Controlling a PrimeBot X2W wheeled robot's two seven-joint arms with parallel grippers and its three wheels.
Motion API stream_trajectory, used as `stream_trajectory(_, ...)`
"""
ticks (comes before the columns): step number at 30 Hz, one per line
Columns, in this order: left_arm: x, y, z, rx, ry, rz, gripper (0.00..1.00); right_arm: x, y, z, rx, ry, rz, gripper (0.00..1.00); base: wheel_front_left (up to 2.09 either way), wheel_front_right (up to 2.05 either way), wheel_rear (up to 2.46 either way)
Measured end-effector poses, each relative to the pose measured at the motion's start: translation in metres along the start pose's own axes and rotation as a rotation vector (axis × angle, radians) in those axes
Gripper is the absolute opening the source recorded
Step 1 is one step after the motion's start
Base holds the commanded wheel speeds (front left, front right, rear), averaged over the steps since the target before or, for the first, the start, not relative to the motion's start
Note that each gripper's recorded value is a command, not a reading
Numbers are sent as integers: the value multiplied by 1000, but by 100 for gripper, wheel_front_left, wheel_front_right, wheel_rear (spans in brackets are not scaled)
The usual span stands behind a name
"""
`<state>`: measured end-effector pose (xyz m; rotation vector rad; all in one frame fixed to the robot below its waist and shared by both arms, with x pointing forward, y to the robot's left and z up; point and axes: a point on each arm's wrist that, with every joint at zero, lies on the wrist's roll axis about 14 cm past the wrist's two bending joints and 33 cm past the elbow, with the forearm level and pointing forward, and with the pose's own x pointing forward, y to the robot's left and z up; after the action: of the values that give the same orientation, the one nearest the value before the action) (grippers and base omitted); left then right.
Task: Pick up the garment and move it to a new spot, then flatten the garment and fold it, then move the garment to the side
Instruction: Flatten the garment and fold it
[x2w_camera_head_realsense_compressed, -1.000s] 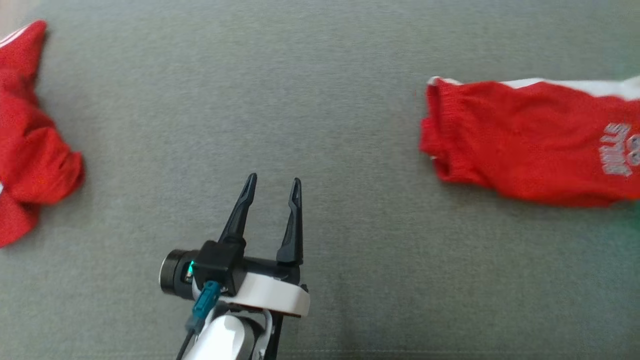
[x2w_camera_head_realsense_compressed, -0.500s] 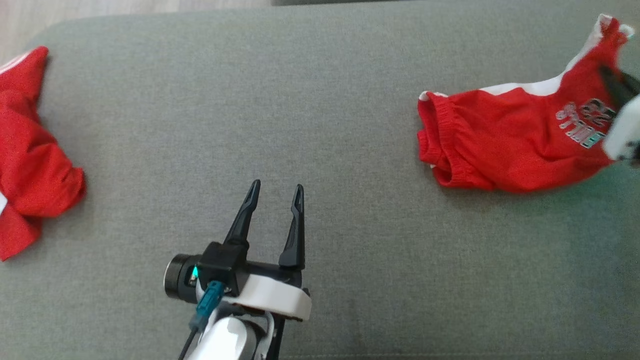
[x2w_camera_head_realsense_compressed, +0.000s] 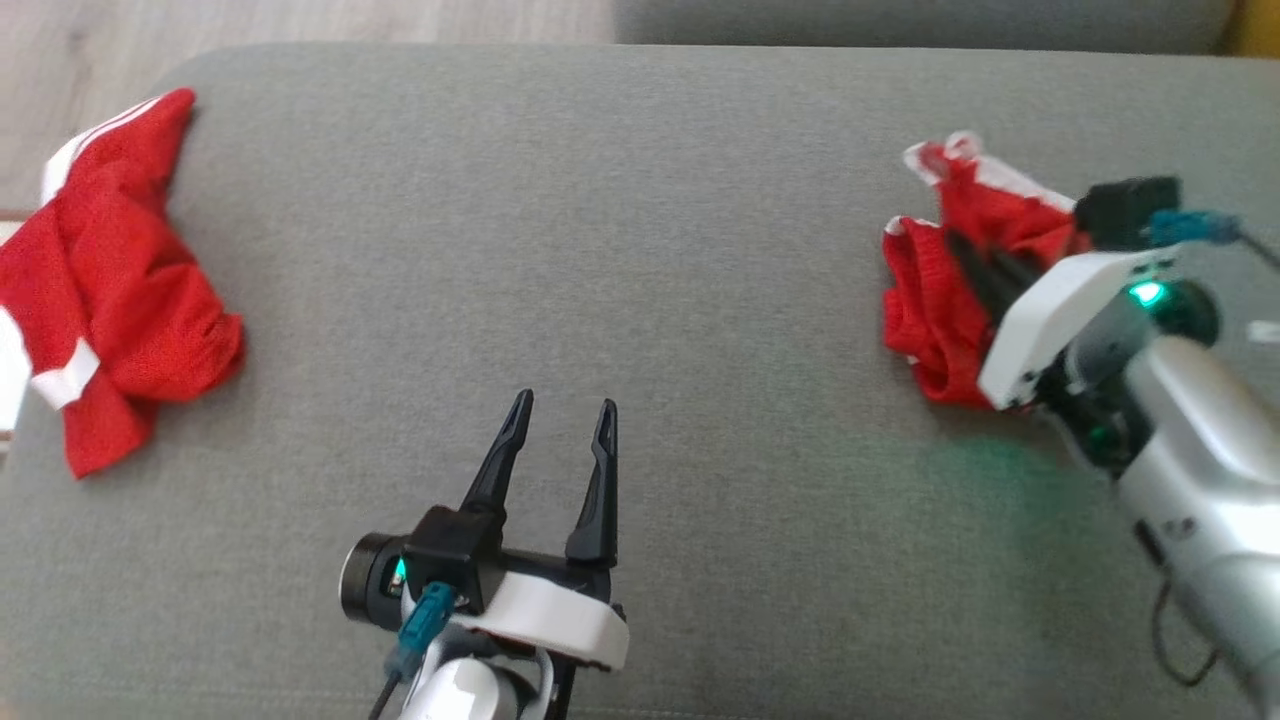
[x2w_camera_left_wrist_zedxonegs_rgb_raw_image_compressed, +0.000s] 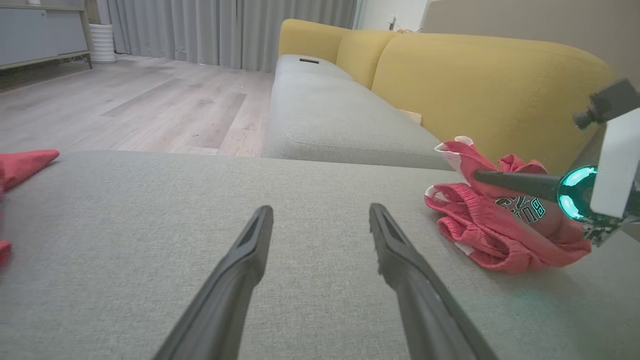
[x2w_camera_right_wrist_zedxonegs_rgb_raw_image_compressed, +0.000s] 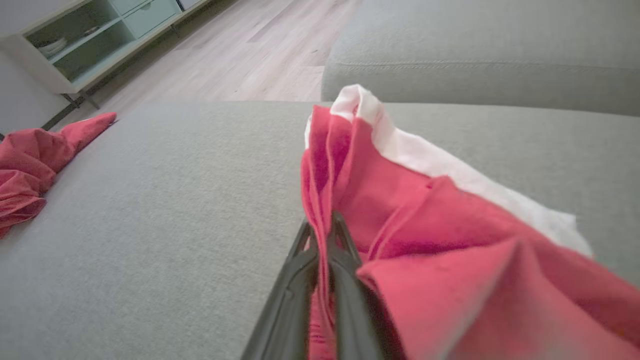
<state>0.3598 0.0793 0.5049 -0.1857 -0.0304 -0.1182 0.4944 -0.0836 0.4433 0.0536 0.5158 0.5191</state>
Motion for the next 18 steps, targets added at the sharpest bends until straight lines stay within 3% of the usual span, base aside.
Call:
stream_trajectory(1, -1, 2, 0, 1, -1, 6, 100, 3, 8, -3, 9, 3, 15, 0, 0, 0, 0)
stream_trajectory(2, -1, 3, 0, 2, -1, 11, 100, 6, 15, -6, 14, 8, 28, 33, 0, 0, 0)
stream_trajectory(3, -2, 4, 0, 3, 0, 15, 100, 9, 21, -9, 15, 11, 41, 100, 0, 0, 0)
stream_trajectory(8, -3, 7, -1, 5, 5, 25, 100, 14, 54, 0, 74, -49, 118, 100, 0, 0, 0)
stream_trajectory(13, -3, 5, -1, -3, 5, 24, 100, -2, 57, 27, 139, -175, 150, 100, 0, 0, 0)
stream_trajectory(16, -2, 3, -1, -5, 5, 17, 100, -18, 28, 26, 179, -182, 100, 100, 0, 0, 0)
stream_trajectory(18, -3, 1, -2, -6, 11, 13, 100, -34, -26, 21, 252, -160, -6, 100, 0, 0, 0)
